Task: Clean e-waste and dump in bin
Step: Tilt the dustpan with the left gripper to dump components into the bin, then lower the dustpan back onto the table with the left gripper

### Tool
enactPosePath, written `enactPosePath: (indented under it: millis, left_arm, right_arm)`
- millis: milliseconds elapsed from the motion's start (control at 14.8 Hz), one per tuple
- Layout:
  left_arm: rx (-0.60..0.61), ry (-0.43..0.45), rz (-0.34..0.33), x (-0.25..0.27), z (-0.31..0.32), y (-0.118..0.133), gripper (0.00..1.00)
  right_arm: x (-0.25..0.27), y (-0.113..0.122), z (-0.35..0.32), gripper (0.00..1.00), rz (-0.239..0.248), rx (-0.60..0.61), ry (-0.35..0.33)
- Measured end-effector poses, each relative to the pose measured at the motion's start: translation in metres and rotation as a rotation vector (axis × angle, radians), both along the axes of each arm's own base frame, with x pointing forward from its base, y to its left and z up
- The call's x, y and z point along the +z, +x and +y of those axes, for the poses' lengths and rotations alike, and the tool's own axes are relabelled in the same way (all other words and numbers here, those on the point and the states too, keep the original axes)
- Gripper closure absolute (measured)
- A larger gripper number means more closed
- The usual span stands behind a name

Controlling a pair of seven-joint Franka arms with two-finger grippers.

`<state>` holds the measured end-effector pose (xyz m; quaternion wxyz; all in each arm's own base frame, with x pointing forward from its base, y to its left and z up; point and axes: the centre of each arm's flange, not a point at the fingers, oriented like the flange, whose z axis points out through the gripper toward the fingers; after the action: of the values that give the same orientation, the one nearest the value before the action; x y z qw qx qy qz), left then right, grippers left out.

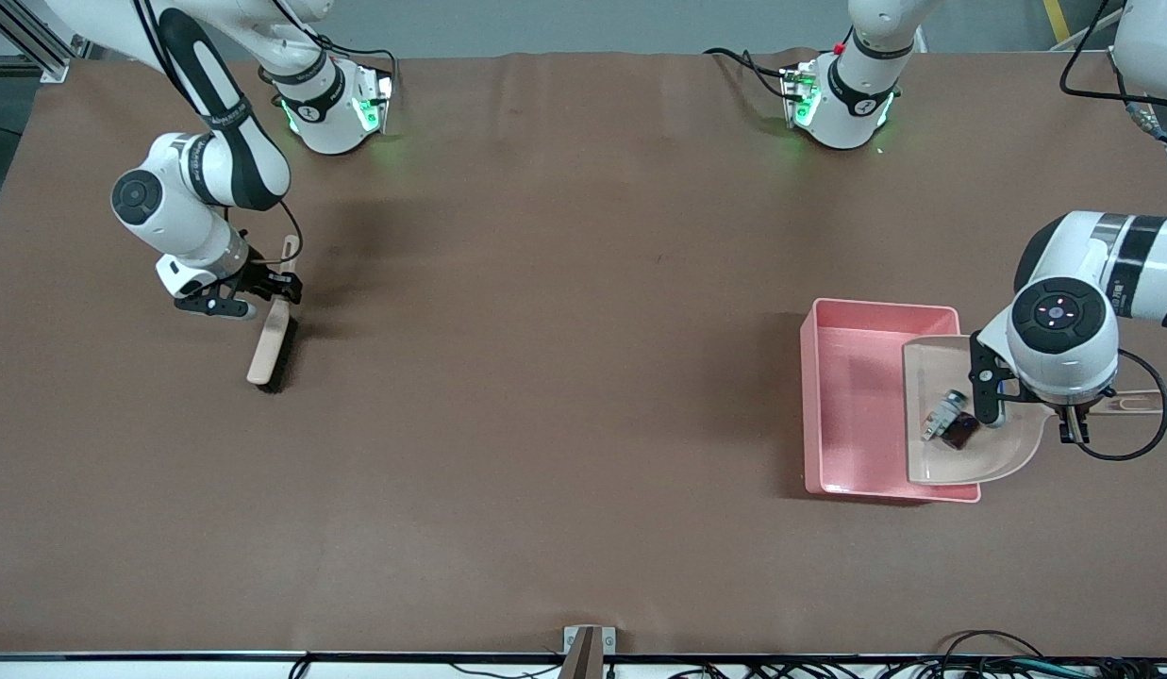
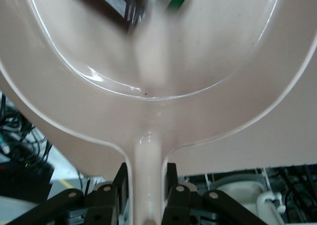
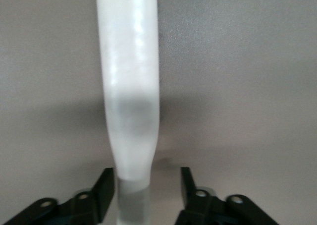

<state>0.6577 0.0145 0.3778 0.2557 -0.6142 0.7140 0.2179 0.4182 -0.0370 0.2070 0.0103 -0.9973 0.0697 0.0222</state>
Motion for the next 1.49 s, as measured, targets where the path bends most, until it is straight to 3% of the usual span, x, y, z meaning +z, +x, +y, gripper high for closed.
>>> enactPosePath:
  millis: [203,270,608,744,946,1082,1487]
  left_arm:
    - [-0.021,0.055,-0.027,0.003,0.001,0.002,0.67]
    - [-0.030,0.074,-0.034,0.004,0.003,0.003,0.67]
    - [-0.038,0.103,-0.059,0.018,-0.005,0.005,0.67]
    - [-0.037,0.033,-0.097,0.044,-0.034,0.006,0.67]
    - [0.024,-0.162,-0.114,0.082,-0.076,0.002,0.67]
    - [0.052,-0.242,-0.127,0.089,-0.110,-0.002,0.67]
    - [0.161,-0.394,-0.144,0.029,-0.270,-0.034,0.67]
  right_arm:
    - [-0.001,0.007,-0.005,0.04,-0.007,-0.011,-0.001]
    - [0.001,0.010,-0.007,0.00,-0.013,-0.014,-0.002]
    - [0.012,0.024,-0.008,0.00,-0.045,-0.014,-0.004]
    - [0.020,0.031,-0.009,0.00,-0.039,-0.014,-0.002]
    - [0.049,0.047,-0.012,0.00,-0.001,-0.015,0.009]
    - [0.082,0.058,-0.017,0.00,-0.002,-0.022,0.014]
    - [0.224,0.070,-0.031,0.00,-0.012,-0.037,0.028]
